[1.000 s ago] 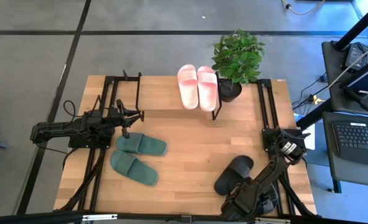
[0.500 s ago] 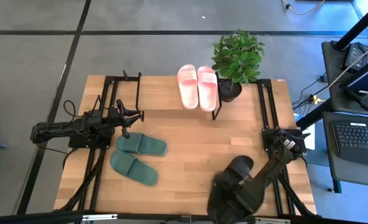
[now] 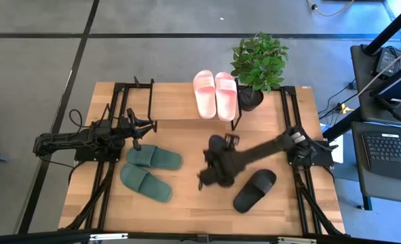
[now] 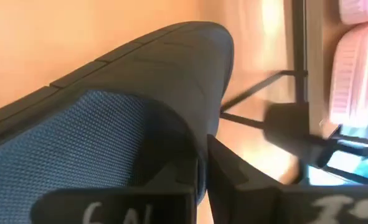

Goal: Pick and place slides into the shelf
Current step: Put the bottom black slide under the shelf

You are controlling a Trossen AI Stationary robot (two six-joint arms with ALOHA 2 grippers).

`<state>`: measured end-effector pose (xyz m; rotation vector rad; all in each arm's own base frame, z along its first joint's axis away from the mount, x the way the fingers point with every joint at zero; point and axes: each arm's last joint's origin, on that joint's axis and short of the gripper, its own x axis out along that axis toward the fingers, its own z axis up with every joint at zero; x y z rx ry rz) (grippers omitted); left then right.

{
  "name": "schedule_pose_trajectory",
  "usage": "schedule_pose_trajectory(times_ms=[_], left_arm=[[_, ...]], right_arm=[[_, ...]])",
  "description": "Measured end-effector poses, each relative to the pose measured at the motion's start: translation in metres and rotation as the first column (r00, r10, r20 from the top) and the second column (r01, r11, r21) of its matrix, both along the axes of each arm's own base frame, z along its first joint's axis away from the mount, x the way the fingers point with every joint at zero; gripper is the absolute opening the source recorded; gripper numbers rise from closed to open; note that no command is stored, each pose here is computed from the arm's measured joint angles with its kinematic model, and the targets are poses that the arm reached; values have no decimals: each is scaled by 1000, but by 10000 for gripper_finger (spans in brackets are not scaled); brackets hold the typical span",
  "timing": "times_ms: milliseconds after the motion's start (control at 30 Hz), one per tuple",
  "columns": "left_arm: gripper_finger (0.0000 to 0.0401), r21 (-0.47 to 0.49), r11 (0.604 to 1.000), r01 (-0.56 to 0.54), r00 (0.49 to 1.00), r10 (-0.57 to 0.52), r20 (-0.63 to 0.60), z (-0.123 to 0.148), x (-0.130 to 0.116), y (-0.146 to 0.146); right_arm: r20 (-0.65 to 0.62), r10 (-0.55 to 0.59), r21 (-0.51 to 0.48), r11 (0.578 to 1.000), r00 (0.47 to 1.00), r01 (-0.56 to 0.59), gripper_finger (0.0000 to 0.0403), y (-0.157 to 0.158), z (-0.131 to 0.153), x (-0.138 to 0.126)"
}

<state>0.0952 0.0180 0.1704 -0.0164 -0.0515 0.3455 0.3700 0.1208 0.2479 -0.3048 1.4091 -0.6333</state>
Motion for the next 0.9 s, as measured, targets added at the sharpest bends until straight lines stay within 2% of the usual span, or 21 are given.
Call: schedule_pose_trajectory(times_ms=[200, 400, 533, 733, 900], left_arm=[[76, 0, 1000, 0, 1000, 0, 0, 0, 0, 0], [76, 0, 1000, 0, 1000, 0, 0, 0, 0, 0], [76, 0, 1000, 0, 1000, 0, 0, 0, 0, 0], [76, 0, 1000, 0, 1000, 0, 0, 0, 0, 0], [76, 0, 1000, 0, 1000, 0, 0, 0, 0, 0]], right_arm=[[-91, -23, -66, 998, 996, 17, 14, -47, -35, 7], [-116, -72, -97, 993, 991, 60, 14, -73, -67, 3], [-70, -74, -86, 994, 995, 67, 14, -82, -84, 5], [-56, -69, -91, 994, 996, 64, 16, -90, -95, 4], [-43, -74, -79, 994, 996, 70, 66, -90, -95, 5]])
